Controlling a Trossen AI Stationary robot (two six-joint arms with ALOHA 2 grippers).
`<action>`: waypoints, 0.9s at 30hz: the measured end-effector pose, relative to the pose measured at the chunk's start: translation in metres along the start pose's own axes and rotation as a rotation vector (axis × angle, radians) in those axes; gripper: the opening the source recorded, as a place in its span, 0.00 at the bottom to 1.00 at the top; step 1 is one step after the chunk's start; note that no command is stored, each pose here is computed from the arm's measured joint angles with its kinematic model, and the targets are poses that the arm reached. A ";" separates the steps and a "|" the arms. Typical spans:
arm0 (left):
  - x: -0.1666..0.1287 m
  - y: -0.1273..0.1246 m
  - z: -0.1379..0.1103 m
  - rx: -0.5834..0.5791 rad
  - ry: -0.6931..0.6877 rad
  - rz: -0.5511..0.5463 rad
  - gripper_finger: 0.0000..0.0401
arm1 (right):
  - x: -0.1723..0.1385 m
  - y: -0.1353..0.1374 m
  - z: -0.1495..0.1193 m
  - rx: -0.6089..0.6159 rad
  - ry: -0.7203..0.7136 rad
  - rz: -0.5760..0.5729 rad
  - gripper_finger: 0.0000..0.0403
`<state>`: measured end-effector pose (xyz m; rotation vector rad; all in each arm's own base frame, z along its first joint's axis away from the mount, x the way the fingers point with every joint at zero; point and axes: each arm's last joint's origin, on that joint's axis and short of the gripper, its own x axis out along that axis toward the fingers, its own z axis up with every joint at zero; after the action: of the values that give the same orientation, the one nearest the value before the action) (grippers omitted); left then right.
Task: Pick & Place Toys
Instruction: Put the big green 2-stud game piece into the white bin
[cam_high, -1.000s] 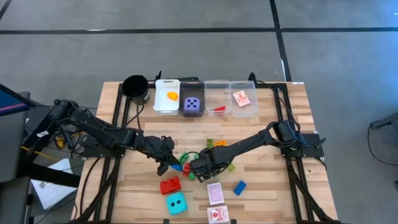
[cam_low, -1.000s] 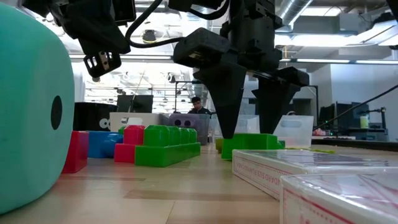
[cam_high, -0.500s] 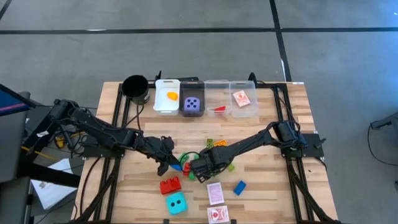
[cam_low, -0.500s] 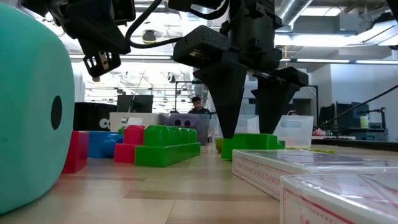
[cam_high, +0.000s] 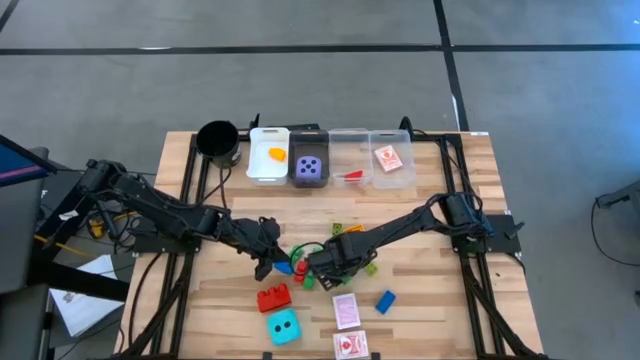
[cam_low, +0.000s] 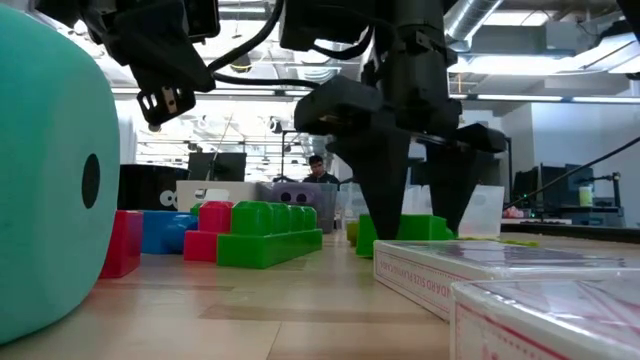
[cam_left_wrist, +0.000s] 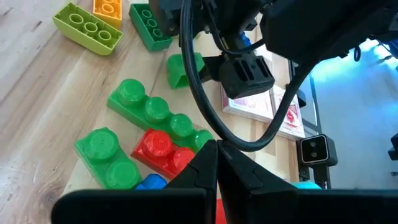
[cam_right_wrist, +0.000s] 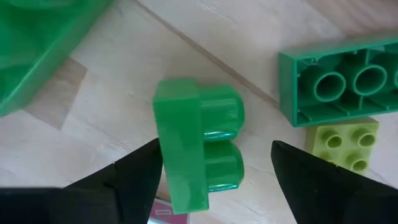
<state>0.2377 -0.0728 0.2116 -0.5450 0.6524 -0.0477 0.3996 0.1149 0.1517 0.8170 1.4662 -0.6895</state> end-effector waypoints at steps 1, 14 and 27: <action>0.000 0.000 0.000 0.000 0.000 0.000 0.00 | 0.000 0.000 -0.001 -0.002 -0.001 -0.002 0.72; 0.000 0.000 0.000 0.000 0.005 -0.005 0.00 | 0.000 0.008 0.000 -0.013 -0.030 0.079 0.72; 0.000 0.000 -0.001 0.000 0.008 0.004 0.00 | 0.001 0.009 0.000 0.003 -0.026 0.081 0.45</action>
<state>0.2372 -0.0727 0.2110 -0.5435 0.6613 -0.0464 0.4068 0.1196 0.1516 0.8619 1.4017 -0.6392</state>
